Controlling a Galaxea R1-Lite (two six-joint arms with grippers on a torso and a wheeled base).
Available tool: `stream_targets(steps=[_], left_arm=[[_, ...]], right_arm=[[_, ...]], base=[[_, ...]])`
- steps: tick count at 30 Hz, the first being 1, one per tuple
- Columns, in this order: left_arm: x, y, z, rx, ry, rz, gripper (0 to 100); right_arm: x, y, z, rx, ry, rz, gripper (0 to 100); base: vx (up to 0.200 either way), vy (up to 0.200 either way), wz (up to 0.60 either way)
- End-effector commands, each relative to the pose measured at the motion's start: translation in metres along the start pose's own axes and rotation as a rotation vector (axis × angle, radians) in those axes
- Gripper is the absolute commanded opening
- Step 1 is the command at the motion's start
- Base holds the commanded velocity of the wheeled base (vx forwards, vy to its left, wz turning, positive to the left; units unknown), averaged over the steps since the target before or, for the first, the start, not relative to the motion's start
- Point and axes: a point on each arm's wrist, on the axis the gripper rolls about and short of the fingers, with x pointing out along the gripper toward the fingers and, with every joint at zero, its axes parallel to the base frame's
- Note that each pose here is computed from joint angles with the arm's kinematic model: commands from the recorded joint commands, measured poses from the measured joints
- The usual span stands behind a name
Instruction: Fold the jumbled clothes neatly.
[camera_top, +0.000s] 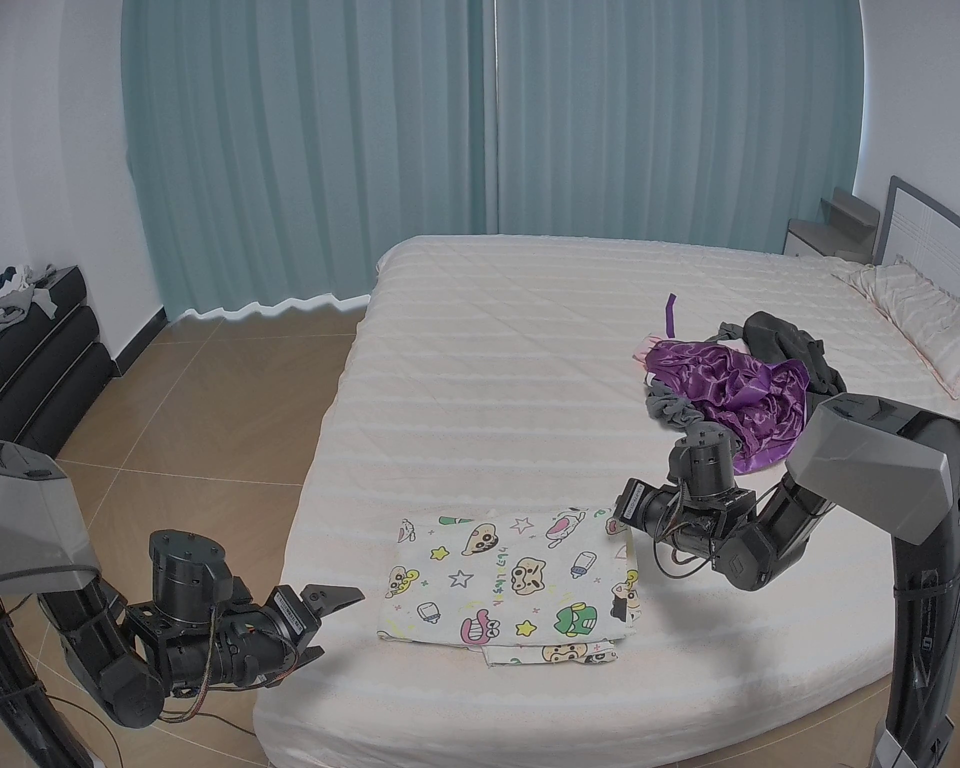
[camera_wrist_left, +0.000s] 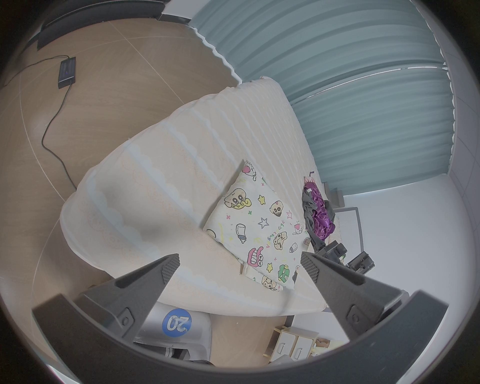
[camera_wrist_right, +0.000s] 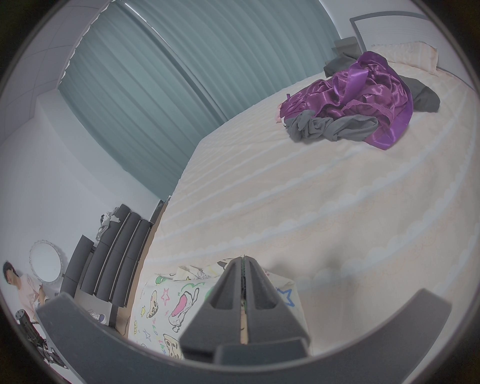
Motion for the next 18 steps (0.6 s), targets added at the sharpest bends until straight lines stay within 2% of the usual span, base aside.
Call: stream_targets(steps=[1, 18], left_arm=[[0.000, 0.000, 0.000, -0.002, 0.000, 0.001, 100], [0.002, 0.001, 0.000, -0.001, -0.001, 0.005, 100]], right_arm=[[0.003, -0.004, -0.003, 0.001, 0.008, -0.010, 0], [0.021, -0.018, -0.010, 0.009, 0.023, -0.041, 0]], base=[[0.000, 0.000, 0.00], [0.000, 0.000, 0.00]])
